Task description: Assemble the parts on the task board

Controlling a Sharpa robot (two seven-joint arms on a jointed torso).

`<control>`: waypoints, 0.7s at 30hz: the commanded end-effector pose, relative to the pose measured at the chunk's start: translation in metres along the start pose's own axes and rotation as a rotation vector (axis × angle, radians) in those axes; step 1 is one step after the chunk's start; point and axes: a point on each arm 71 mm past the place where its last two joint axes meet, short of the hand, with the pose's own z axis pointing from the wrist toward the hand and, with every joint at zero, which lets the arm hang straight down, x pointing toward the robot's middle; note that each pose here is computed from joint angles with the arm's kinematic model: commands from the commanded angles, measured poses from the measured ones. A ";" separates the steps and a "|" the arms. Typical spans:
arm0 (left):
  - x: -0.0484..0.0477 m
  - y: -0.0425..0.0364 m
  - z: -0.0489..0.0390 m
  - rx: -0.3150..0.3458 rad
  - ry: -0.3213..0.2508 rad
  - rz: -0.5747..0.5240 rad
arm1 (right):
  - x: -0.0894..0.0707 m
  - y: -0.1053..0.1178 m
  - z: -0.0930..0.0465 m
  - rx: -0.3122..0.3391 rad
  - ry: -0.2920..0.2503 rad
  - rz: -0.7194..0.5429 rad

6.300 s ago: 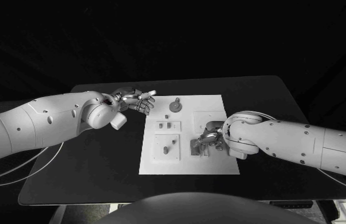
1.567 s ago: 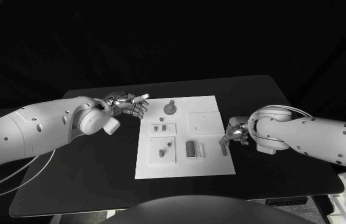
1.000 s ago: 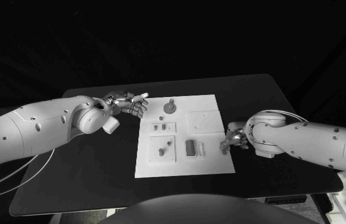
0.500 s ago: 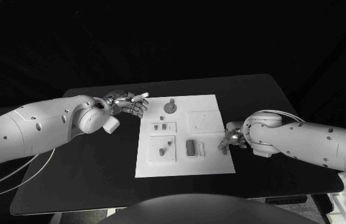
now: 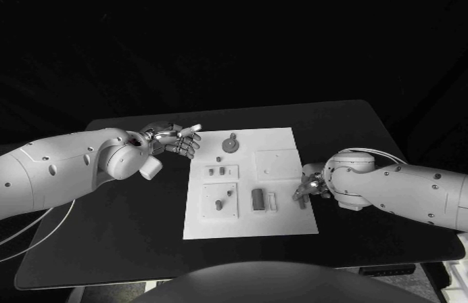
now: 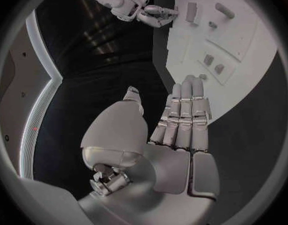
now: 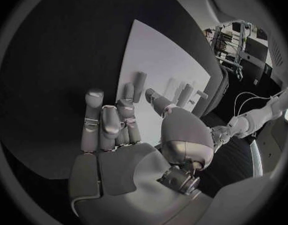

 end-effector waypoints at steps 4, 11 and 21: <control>0.0014 -0.0010 -0.0002 0.005 0.018 -0.008 | 0.012 -0.001 0.004 0.024 0.035 -0.091; 0.0014 -0.0010 -0.0003 0.005 0.018 -0.004 | 0.014 0.000 0.005 0.026 0.034 -0.113; 0.0018 -0.0012 -0.0002 0.007 0.022 -0.001 | 0.015 0.002 0.005 0.024 0.030 -0.118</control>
